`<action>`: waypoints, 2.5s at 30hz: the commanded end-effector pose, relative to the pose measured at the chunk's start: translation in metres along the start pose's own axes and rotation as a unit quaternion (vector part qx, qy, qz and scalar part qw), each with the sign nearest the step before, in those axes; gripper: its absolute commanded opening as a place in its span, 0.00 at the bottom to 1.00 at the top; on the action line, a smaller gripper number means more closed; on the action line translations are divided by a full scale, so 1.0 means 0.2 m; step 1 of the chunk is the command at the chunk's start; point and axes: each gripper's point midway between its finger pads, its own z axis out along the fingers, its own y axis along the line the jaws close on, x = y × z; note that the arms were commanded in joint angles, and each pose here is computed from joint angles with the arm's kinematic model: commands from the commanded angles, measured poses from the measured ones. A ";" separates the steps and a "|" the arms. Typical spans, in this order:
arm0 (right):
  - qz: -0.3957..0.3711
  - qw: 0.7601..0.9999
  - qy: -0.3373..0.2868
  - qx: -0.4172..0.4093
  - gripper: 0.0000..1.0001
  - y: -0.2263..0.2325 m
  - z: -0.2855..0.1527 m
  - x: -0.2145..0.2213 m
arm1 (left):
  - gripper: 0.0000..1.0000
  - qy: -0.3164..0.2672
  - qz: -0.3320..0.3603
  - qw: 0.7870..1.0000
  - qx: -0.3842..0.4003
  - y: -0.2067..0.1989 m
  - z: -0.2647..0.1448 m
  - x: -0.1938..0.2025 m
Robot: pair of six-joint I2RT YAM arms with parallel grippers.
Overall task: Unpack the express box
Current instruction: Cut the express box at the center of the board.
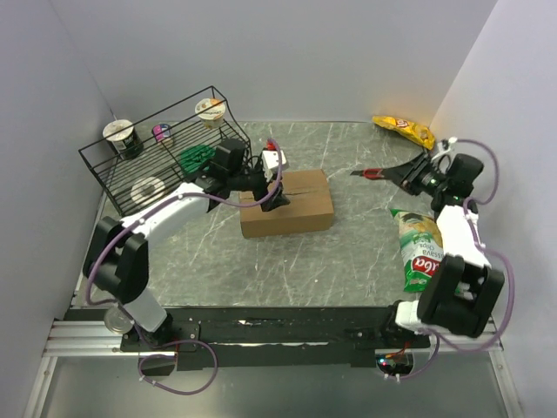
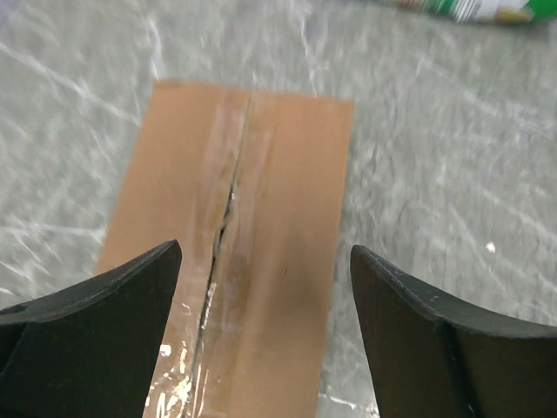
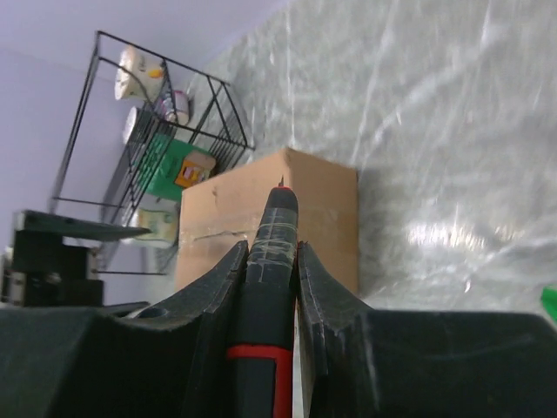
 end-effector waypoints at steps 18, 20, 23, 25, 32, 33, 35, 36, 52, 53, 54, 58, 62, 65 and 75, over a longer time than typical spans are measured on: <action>0.057 0.991 0.018 -0.121 0.00 -0.16 0.27 0.02 | 0.77 0.089 0.057 0.991 0.078 -0.05 0.29 0.18; 0.058 0.991 0.018 -0.117 0.00 -0.18 0.29 0.01 | 0.76 0.097 0.047 0.991 0.076 -0.04 0.31 0.19; 0.057 0.991 0.024 -0.116 0.00 -0.20 0.31 0.01 | 0.75 0.106 0.043 0.991 0.071 -0.03 0.31 0.22; 0.064 0.990 0.027 -0.119 0.00 -0.21 0.32 0.03 | 0.75 0.115 0.041 0.990 0.071 -0.04 0.31 0.26; 0.107 0.985 0.034 -0.132 0.00 -0.22 0.35 0.09 | 0.74 0.121 0.031 0.990 0.069 -0.04 0.31 0.28; 0.101 0.986 0.035 -0.131 0.00 -0.22 0.35 0.10 | 0.74 0.121 0.032 0.990 0.070 -0.04 0.31 0.27; 0.101 0.986 0.043 -0.129 0.00 -0.22 0.35 0.12 | 0.73 0.121 0.030 0.990 0.071 -0.04 0.31 0.28; 0.094 0.986 0.046 -0.132 0.00 -0.21 0.36 0.12 | 0.73 0.121 0.030 0.990 0.071 -0.05 0.31 0.28; 0.094 0.982 0.084 -0.138 0.00 -0.18 0.38 0.22 | 0.72 0.119 0.014 0.990 0.075 -0.05 0.32 0.29; 0.092 0.983 0.084 -0.137 0.00 -0.18 0.38 0.22 | 0.72 0.118 0.013 0.990 0.074 -0.05 0.32 0.29; 0.091 0.983 0.084 -0.136 0.00 -0.18 0.38 0.23 | 0.72 0.119 0.011 0.990 0.074 -0.05 0.32 0.29; 0.095 0.983 0.086 -0.131 0.00 -0.19 0.37 0.25 | 0.72 0.119 0.010 0.990 0.075 -0.06 0.32 0.29; 0.108 0.984 0.066 -0.128 0.00 -0.20 0.36 0.23 | 0.71 0.122 0.007 0.990 0.075 -0.06 0.32 0.30; 0.103 0.984 0.059 -0.133 0.00 -0.18 0.36 0.20 | 0.71 0.125 0.006 0.989 0.078 -0.07 0.32 0.31; 0.099 0.986 0.048 -0.128 0.00 -0.18 0.34 0.17 | 0.70 0.128 0.001 0.989 0.080 -0.08 0.31 0.33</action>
